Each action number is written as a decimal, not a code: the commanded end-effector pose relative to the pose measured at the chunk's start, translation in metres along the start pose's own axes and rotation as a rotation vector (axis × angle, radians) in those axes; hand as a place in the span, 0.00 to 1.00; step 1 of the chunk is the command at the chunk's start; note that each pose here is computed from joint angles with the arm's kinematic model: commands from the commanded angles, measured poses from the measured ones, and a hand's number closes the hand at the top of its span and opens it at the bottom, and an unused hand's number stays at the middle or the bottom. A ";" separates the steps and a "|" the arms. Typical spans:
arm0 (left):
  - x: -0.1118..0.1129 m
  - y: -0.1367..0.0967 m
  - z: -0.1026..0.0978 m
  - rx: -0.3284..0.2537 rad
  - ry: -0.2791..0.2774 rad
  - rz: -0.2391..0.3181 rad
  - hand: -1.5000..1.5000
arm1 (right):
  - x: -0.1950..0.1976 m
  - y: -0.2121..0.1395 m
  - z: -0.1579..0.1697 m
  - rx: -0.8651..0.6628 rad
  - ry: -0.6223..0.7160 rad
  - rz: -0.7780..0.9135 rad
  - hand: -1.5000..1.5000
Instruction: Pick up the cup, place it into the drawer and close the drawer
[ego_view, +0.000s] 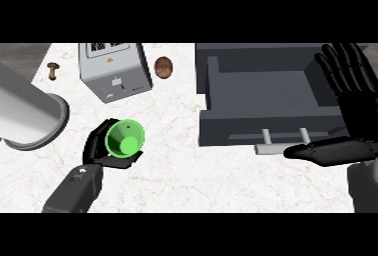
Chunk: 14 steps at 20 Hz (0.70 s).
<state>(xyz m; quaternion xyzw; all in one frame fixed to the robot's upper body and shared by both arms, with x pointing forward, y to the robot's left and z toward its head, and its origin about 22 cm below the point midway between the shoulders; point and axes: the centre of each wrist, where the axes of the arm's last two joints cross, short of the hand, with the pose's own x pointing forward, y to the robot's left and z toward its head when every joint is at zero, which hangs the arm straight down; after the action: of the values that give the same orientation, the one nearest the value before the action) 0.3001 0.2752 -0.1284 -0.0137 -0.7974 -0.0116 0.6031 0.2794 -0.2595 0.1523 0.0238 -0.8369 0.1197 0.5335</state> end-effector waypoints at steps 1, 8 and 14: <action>0.009 0.007 -0.015 0.108 -0.173 -0.026 1.00 | 0.003 -0.013 0.000 0.005 -0.002 -0.013 0.00; -0.001 -0.007 0.002 0.216 -0.243 0.123 1.00 | 0.007 -0.011 0.006 -0.012 0.012 -0.010 0.00; 0.039 -0.026 -0.071 0.006 -0.279 0.130 1.00 | 0.005 -0.012 0.009 -0.019 0.013 0.014 0.00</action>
<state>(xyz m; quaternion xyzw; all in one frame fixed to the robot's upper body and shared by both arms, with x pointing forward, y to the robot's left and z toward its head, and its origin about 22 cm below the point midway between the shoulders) 0.3327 0.2608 -0.0983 -0.0093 -0.8462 0.0621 0.5292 0.2709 -0.2721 0.1538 0.0160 -0.8340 0.1158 0.5392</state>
